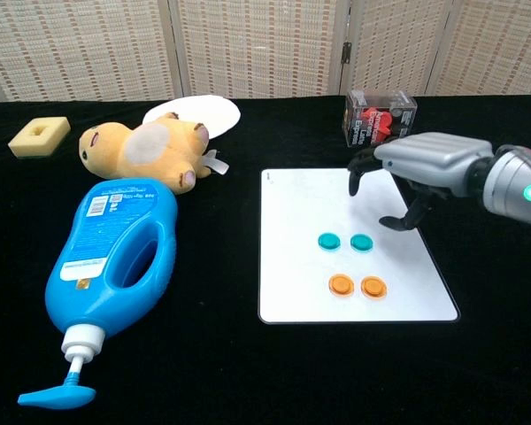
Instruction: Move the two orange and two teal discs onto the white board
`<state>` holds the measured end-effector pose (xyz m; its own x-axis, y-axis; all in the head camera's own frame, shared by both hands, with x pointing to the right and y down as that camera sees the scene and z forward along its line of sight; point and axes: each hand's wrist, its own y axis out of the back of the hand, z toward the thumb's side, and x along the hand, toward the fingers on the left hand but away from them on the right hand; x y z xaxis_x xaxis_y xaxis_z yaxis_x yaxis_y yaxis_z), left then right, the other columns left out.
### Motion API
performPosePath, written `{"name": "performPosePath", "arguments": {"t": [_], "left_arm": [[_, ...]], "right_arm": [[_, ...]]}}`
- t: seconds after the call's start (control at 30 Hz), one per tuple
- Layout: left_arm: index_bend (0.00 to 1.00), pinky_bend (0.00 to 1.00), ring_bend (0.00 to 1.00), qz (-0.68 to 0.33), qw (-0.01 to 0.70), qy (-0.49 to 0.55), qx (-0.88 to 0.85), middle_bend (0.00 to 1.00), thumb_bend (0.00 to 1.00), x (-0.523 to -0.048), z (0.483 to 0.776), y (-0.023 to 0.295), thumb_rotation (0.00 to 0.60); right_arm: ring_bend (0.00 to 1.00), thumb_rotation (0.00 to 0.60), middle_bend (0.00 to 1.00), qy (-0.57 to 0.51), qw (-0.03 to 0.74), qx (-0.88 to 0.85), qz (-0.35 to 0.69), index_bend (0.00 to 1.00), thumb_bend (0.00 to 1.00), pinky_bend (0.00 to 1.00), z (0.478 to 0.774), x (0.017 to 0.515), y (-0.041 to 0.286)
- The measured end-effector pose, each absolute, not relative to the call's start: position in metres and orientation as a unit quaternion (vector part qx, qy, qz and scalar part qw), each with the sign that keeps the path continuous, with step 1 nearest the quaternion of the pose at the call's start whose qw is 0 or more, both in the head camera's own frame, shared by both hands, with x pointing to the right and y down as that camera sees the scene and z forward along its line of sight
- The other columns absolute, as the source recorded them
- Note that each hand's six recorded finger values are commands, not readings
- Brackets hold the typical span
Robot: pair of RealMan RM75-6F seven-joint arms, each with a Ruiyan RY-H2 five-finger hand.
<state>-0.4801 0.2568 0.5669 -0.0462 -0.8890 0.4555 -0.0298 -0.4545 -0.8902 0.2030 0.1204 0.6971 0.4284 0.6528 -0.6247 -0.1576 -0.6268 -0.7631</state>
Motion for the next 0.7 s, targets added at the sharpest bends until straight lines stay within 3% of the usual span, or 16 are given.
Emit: {"name": "performPosePath", "arguments": {"t": [0.2,0.33,0.47,0.7], "left_arm": [[0.00,0.00,0.00,-0.603,0.359,0.389,-0.596,0.00,0.09,-0.474,0.565,0.251,0.600],[0.00,0.00,0.00,-0.595,0.365,0.393,-0.599,0.00,0.09,-0.468,0.563,0.246,0.600],[0.00,0.00,0.00,-0.589,0.368,0.394,-0.602,0.00,0.09,-0.463,0.561,0.243,0.600],[0.00,0.00,0.00,-0.580,0.374,0.400,-0.603,0.00,0.09,-0.456,0.555,0.242,0.600]], "right_arm": [[0.09,0.600,0.14,-0.241,0.399,-0.714,0.523,0.29,0.43,0.00,0.658,0.260,0.103],[0.07,0.600,0.08,-0.286,0.400,-0.692,0.528,0.15,0.43,0.00,0.631,0.303,0.102],[0.01,0.600,0.00,-0.322,0.394,-0.679,0.529,0.01,0.43,0.00,0.611,0.338,0.115],[0.00,0.600,0.00,-0.371,0.372,-0.663,0.534,0.00,0.43,0.00,0.585,0.390,0.152]]}}
